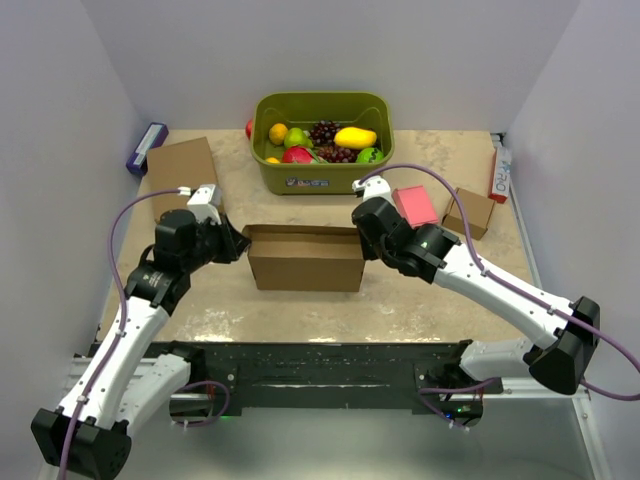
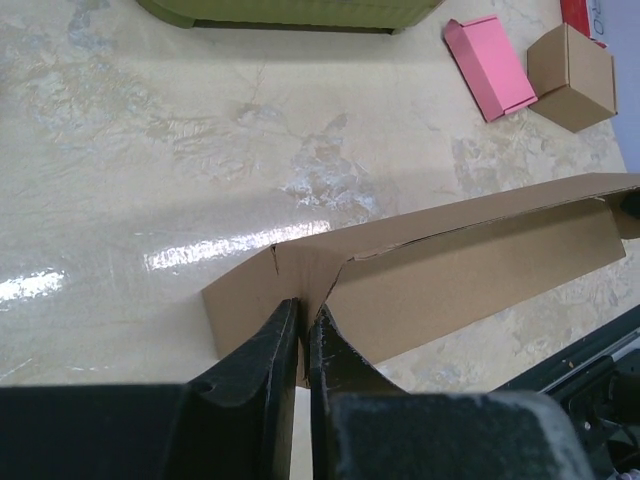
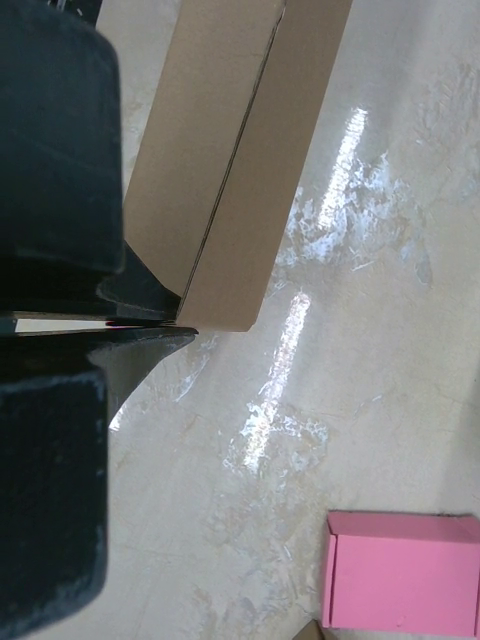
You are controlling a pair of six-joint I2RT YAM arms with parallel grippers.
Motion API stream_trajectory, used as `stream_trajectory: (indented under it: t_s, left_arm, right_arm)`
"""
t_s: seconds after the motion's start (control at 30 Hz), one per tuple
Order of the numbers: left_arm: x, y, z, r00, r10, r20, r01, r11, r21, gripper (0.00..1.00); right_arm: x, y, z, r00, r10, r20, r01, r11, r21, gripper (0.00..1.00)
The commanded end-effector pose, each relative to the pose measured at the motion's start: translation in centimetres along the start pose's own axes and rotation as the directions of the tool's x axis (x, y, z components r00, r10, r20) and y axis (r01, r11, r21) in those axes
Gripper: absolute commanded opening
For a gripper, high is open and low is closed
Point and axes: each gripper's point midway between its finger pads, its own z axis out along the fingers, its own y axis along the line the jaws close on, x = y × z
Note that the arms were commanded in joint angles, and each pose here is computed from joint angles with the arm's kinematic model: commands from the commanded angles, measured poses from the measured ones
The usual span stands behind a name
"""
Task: Fold the paper box
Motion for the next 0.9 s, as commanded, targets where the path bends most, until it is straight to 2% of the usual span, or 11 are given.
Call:
stream_trajectory:
  t_s: [0.0, 0.2, 0.3, 0.33, 0.4, 0.43, 0.53, 0.57, 0.7, 0.77, 0.87]
  left_arm:
    - [-2.6, -2.8, -0.4, 0.997, -0.032, 0.069, 0.024, 0.993, 0.115, 0.09]
    - [-2.7, -2.6, -0.4, 0.997, -0.029, 0.075, 0.022, 0.994, 0.104, 0.04]
    - [-1.9, -1.7, 0.3, 0.998, -0.02, 0.055, 0.016, 0.997, 0.076, 0.04]
    - [-1.7, -1.5, 0.4, 0.999, -0.012, 0.048, 0.009, 0.998, 0.067, 0.04]
    - [-1.3, -1.1, 0.8, 0.999, -0.006, 0.032, 0.004, 0.998, 0.056, 0.04]
    - [-1.2, -1.0, 0.9, 1.0, 0.003, 0.028, -0.005, 0.999, 0.051, 0.04]
    - [-1.4, -0.8, 1.1, 0.999, 0.024, 0.028, -0.025, 0.999, 0.042, 0.04]
    - [-1.7, -0.8, 1.0, 0.999, 0.028, 0.028, -0.03, 0.999, 0.04, 0.04]
    - [-2.1, -1.0, 1.1, 0.999, 0.045, 0.028, -0.046, 0.998, 0.042, 0.04]
    - [-2.1, -1.0, 1.2, 0.998, 0.052, 0.023, -0.053, 0.998, 0.044, 0.04]
    - [-1.9, -0.8, 1.4, 0.999, 0.053, 0.013, -0.053, 0.998, 0.04, 0.04]
  right_arm:
    - [2.6, -0.2, 0.2, 0.996, -0.02, -0.085, 0.02, 1.0, 0.007, 0.0]
    - [3.4, -0.6, 0.8, 0.994, -0.037, -0.107, 0.041, 0.998, 0.037, 0.0]
    - [2.8, -0.5, 0.4, 0.996, -0.021, -0.09, 0.024, 0.999, 0.027, 0.1]
    - [2.5, -0.5, 0.1, 0.996, -0.013, -0.083, 0.016, 1.0, 0.026, 0.2]
    - [1.6, -0.5, -0.5, 0.998, 0.002, -0.058, -0.001, 1.0, 0.014, 0.31]
    - [1.2, -0.5, -0.9, 0.999, 0.015, -0.043, -0.014, 1.0, 0.01, 0.47]
    - [0.1, -0.8, -1.9, 0.999, 0.049, -0.006, -0.049, 0.999, 0.01, 0.74]
    - [-0.5, -1.0, -2.3, 0.998, 0.061, 0.012, -0.062, 0.998, 0.018, 0.77]
    - [-2.6, -2.0, -4.4, 0.988, 0.131, 0.088, -0.133, 0.991, 0.017, 0.79]
    - [-4.5, -1.6, -6.4, 0.972, 0.172, 0.157, -0.164, 0.984, -0.063, 0.73]
    - [-7.1, 1.4, -9.4, 0.948, 0.213, 0.237, -0.143, 0.949, -0.28, 0.61]
